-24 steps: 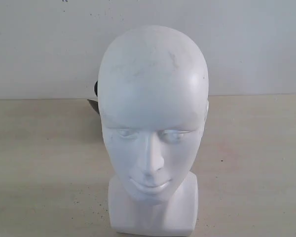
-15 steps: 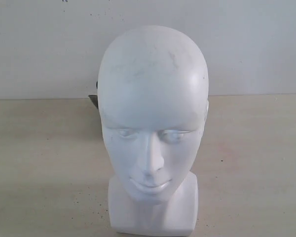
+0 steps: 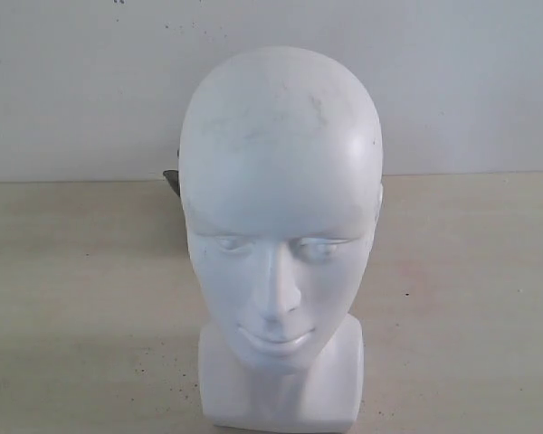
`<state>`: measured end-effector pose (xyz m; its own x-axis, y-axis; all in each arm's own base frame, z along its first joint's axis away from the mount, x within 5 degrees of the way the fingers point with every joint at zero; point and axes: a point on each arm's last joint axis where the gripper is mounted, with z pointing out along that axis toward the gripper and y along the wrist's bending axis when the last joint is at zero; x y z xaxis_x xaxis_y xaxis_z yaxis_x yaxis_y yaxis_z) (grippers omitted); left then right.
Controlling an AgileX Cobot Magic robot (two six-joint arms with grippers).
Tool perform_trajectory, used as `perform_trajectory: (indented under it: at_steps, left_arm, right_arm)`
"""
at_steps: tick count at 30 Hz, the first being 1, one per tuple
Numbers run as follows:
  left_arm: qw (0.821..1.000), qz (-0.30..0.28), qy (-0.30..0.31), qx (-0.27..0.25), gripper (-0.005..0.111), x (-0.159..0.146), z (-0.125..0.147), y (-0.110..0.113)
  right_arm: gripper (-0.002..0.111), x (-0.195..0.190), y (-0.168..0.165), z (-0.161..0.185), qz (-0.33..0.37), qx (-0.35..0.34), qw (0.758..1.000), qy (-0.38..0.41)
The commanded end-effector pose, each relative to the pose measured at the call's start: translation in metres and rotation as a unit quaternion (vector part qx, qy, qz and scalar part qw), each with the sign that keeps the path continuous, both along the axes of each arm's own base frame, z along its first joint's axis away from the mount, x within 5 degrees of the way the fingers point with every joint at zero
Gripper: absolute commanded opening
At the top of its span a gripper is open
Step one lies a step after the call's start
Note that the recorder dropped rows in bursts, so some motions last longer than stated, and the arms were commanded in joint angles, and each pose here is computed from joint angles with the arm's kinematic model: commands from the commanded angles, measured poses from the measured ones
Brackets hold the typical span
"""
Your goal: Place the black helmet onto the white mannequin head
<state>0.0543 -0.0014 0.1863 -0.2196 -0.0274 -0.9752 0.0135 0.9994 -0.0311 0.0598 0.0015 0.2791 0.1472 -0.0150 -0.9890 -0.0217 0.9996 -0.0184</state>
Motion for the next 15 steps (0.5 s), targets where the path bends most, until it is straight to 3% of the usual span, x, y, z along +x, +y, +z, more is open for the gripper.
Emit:
perform_trajectory:
  at_steps: [1,15]
  left_arm:
    - [1.000,0.000,0.000,-0.003,0.004,0.000,-0.001,0.000]
    - [1.000,0.000,0.000,-0.003,0.004,0.000,-0.001,0.000]
  right_arm:
    - [0.000,0.019,0.000,0.017,-0.001,-0.004,0.999,0.046]
    - [0.000,0.035,0.000,0.022,-0.002,0.023,0.999,0.030]
